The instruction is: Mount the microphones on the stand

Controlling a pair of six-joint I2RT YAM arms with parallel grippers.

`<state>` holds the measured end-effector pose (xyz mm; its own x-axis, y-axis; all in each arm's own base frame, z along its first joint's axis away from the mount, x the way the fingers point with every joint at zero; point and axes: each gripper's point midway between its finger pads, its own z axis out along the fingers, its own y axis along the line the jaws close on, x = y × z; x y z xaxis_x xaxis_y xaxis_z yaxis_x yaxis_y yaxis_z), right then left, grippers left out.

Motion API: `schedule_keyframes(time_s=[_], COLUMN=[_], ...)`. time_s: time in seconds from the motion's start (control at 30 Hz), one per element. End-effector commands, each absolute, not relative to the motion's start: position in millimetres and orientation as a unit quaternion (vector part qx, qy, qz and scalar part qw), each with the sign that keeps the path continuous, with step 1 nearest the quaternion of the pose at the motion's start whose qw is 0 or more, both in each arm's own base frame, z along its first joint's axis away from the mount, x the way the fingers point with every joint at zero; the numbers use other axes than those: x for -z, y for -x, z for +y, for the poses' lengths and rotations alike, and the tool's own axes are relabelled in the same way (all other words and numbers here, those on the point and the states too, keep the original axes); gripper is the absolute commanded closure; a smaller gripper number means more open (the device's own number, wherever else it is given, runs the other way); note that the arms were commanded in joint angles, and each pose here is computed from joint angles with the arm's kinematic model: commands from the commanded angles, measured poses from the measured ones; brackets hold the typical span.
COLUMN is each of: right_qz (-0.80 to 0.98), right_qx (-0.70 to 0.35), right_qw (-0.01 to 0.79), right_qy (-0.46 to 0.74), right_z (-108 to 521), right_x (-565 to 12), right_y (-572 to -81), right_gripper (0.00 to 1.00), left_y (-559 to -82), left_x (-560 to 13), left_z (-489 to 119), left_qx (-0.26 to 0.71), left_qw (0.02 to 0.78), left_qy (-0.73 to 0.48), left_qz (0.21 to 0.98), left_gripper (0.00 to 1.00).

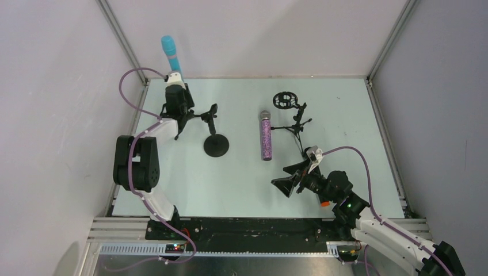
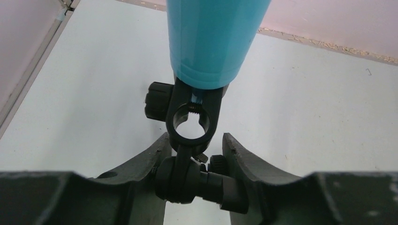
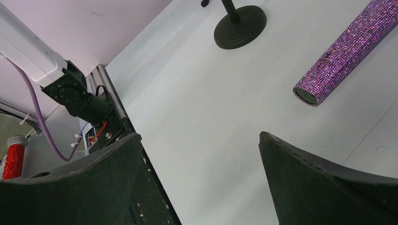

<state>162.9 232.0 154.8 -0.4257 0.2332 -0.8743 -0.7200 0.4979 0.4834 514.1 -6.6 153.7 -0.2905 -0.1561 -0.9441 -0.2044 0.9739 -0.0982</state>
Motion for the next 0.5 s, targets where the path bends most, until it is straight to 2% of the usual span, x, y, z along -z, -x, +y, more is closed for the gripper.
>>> schedule_keyframes(time_s=[0.0, 0.1, 0.17, 0.47], right_qz=[0.694, 0.693, 0.692, 0.692], right_qx=[-0.478, -0.479, -0.48, -0.48], right_qw=[0.51, 0.512, 0.513, 0.513], right_qy=[0.169, 0.168, 0.167, 0.166], right_z=[231, 231, 230, 229], right_x=[-158, -159, -159, -159], right_y=[-161, -161, -161, -159], right_gripper=[0.0, 0.0, 0.0, 0.0], left_y=[-532, -531, -530, -524], left_x=[-198, -196, -196, -208], left_z=[-10, -9, -9, -13], left_qx=[0.008, 0.013, 0.024, 0.068], left_qw=[0.631, 0.628, 0.627, 0.631], left_qy=[0.122, 0.135, 0.142, 0.157], left_qz=[0.766, 0.766, 0.766, 0.757], left_gripper=[0.51, 0.33, 0.27, 0.13])
